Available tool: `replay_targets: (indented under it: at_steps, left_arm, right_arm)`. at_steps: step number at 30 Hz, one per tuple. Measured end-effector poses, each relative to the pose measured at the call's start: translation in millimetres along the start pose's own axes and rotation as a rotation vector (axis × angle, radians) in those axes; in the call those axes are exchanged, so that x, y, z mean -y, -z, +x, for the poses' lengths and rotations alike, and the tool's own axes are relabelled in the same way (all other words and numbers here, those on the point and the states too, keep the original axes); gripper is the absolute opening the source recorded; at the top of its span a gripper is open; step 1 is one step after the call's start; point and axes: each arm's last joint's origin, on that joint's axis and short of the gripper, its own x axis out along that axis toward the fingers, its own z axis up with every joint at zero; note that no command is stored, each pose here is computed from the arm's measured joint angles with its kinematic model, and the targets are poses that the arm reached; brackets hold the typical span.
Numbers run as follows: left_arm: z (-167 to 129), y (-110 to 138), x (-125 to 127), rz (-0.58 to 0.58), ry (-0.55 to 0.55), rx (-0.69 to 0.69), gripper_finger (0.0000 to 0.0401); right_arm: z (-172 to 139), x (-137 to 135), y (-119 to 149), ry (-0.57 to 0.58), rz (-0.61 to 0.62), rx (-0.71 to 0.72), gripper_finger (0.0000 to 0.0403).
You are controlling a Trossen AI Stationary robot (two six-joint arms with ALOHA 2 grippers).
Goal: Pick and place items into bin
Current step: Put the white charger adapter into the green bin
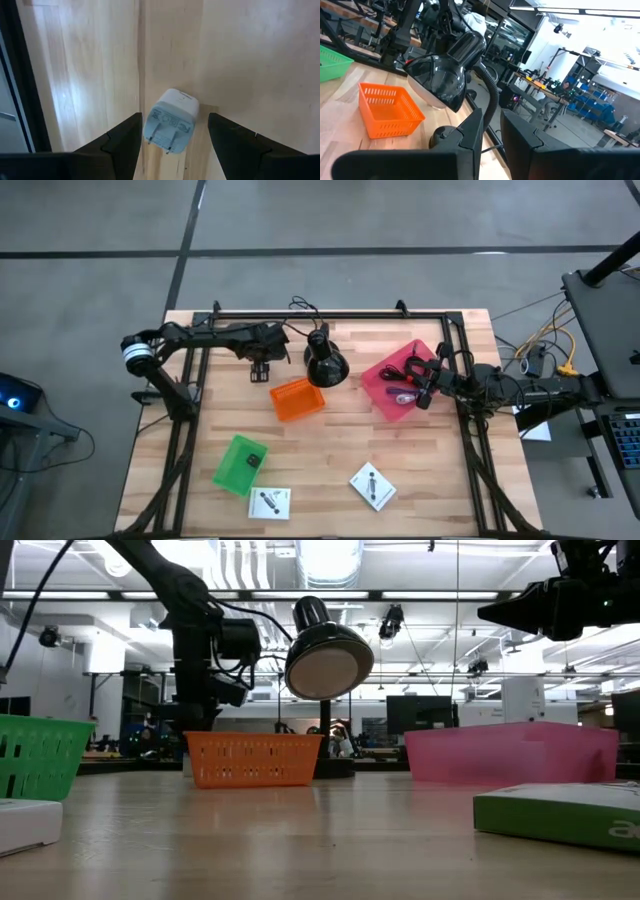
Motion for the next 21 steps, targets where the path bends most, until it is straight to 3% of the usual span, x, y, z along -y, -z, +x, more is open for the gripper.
replay_targets:
  at_steps: [21]
  left_arm:
    - [20.1,-4.1,3.5,0.059,0.012,-0.043,0.0212]
  right_arm:
    - [0.0,0.0,-0.1,0.0,0.0,0.001,0.0057]
